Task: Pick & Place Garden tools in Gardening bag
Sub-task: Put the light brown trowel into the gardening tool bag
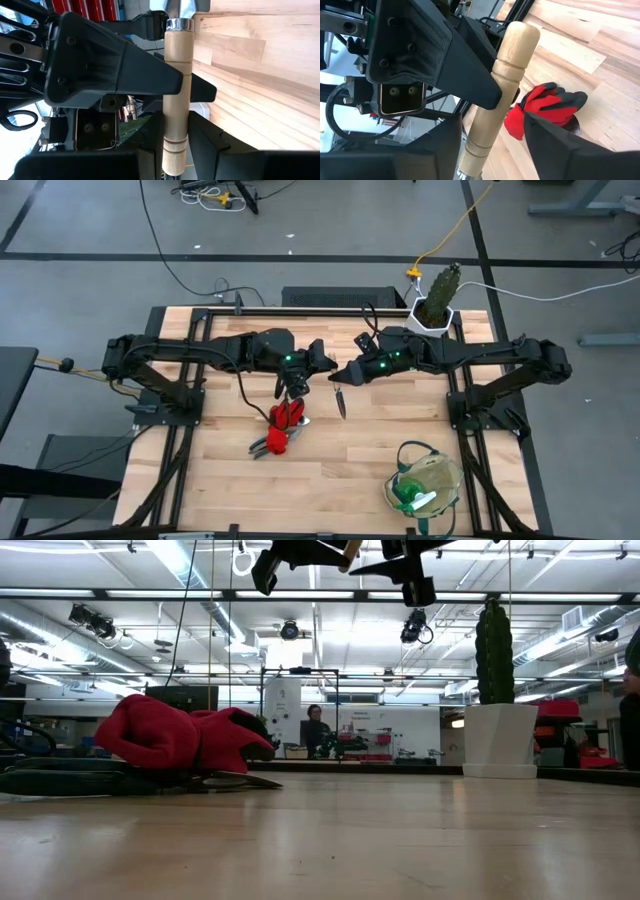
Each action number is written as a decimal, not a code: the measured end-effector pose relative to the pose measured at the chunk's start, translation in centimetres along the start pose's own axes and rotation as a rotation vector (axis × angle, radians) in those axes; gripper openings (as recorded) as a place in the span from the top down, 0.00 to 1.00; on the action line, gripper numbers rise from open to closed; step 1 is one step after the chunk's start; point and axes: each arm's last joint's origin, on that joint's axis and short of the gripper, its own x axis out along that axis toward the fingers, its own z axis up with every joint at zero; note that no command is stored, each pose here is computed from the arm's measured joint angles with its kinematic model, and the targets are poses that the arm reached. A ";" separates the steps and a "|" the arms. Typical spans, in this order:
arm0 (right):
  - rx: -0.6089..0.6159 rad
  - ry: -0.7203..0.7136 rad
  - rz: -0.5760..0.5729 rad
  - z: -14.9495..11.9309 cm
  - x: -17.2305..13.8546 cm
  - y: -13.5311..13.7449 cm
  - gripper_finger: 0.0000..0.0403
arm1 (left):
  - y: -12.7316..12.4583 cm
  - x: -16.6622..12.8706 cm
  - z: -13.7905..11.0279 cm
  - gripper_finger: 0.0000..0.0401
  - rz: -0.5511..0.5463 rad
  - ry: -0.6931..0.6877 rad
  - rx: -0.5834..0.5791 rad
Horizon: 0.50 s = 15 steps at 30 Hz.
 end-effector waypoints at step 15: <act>0.000 -0.001 0.002 0.0 0.0 0.0 0.62 | 0.0 0.0 0.0 0.81 -0.002 0.000 -0.001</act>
